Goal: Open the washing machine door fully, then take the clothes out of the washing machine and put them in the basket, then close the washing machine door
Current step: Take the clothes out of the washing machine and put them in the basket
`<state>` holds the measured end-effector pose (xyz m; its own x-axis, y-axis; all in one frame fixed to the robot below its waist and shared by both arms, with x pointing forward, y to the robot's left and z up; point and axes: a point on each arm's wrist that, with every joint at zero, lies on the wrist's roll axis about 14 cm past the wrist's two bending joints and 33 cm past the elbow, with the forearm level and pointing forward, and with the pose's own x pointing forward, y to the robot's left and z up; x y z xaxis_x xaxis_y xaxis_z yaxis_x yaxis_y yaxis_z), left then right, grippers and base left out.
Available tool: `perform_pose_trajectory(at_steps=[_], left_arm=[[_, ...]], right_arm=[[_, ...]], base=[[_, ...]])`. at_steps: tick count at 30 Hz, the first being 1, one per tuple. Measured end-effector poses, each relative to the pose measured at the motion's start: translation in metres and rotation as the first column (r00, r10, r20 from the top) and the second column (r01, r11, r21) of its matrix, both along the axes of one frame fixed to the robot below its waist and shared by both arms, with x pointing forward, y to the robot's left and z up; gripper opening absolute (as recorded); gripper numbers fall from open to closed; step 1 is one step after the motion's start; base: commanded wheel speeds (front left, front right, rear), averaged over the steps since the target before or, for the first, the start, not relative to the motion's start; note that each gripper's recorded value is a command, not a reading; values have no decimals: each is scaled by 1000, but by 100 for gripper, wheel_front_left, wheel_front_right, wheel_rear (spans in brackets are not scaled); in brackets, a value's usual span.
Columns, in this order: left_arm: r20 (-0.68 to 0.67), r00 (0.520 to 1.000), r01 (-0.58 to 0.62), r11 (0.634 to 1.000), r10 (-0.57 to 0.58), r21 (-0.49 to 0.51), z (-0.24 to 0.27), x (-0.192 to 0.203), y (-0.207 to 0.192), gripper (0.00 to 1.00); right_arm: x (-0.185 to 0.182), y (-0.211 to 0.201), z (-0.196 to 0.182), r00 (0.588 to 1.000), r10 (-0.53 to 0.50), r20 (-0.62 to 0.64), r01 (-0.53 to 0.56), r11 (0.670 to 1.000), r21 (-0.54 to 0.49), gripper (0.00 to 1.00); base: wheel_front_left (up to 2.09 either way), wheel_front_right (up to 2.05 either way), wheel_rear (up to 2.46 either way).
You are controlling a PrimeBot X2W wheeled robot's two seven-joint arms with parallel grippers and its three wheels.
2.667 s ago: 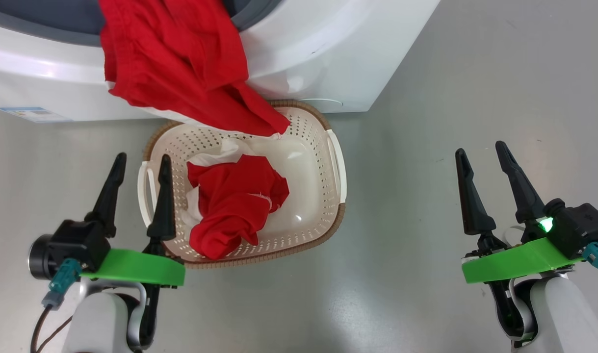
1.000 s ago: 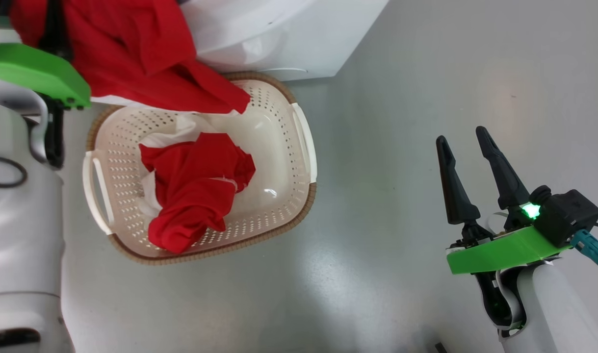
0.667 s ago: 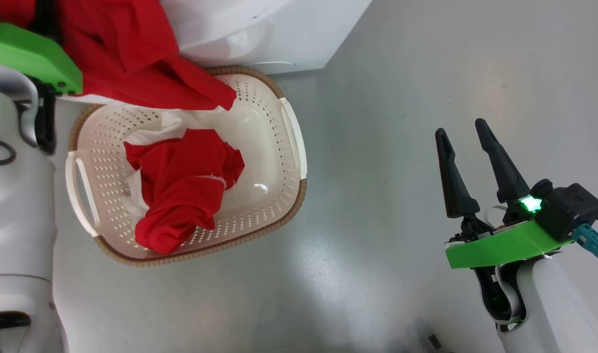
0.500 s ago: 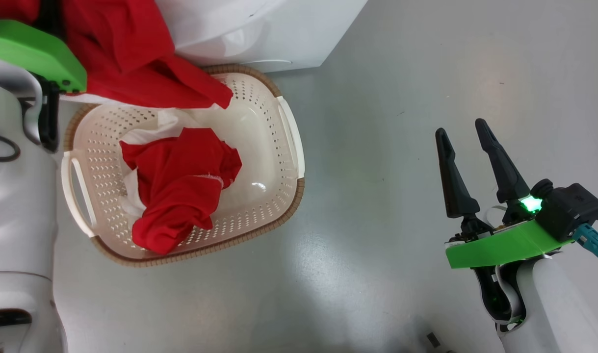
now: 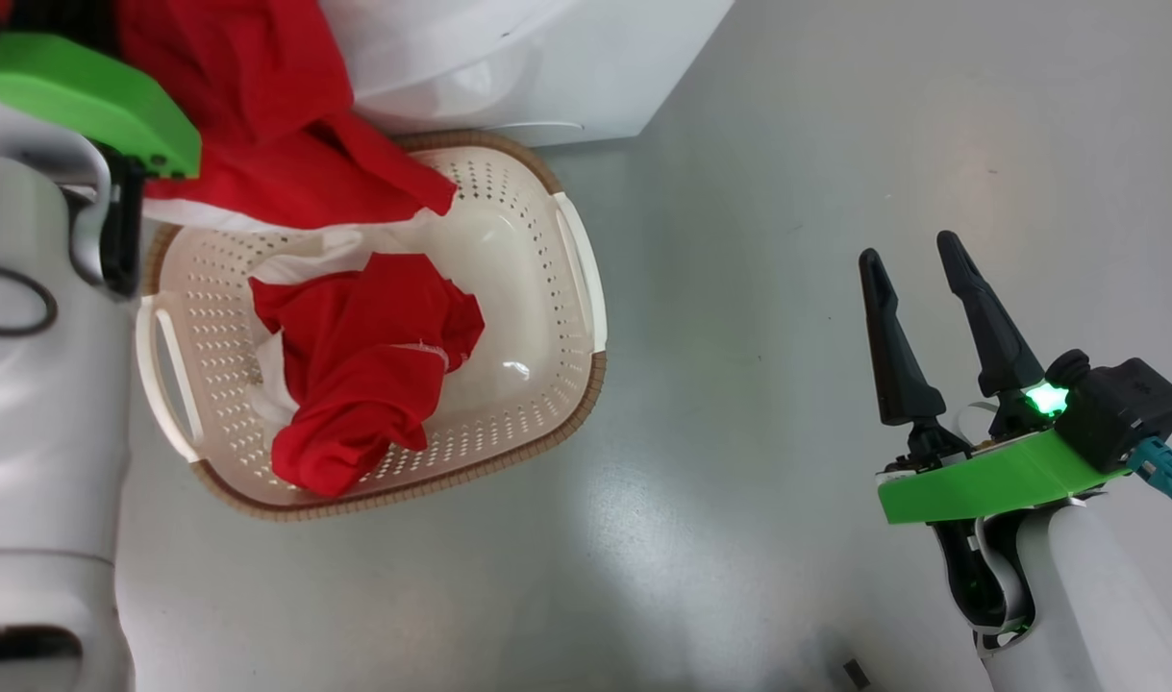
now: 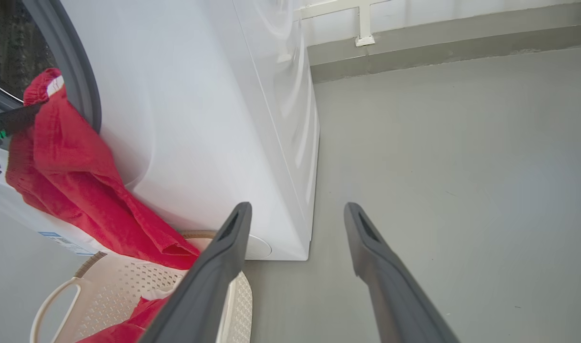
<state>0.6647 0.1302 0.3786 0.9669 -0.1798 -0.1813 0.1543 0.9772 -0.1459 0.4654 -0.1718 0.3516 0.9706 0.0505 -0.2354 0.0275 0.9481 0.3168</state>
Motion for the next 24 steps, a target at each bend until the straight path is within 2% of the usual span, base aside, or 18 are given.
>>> perform_pose_trajectory(at_steps=[24], left_arm=[[58, 998, -11, 1000, 12, -17, 7, -94, 6, 0]], right_arm=[[10, 12, 21, 998, 20, 62, -21, 1000, 17, 100]], base=[[0, 0, 0]])
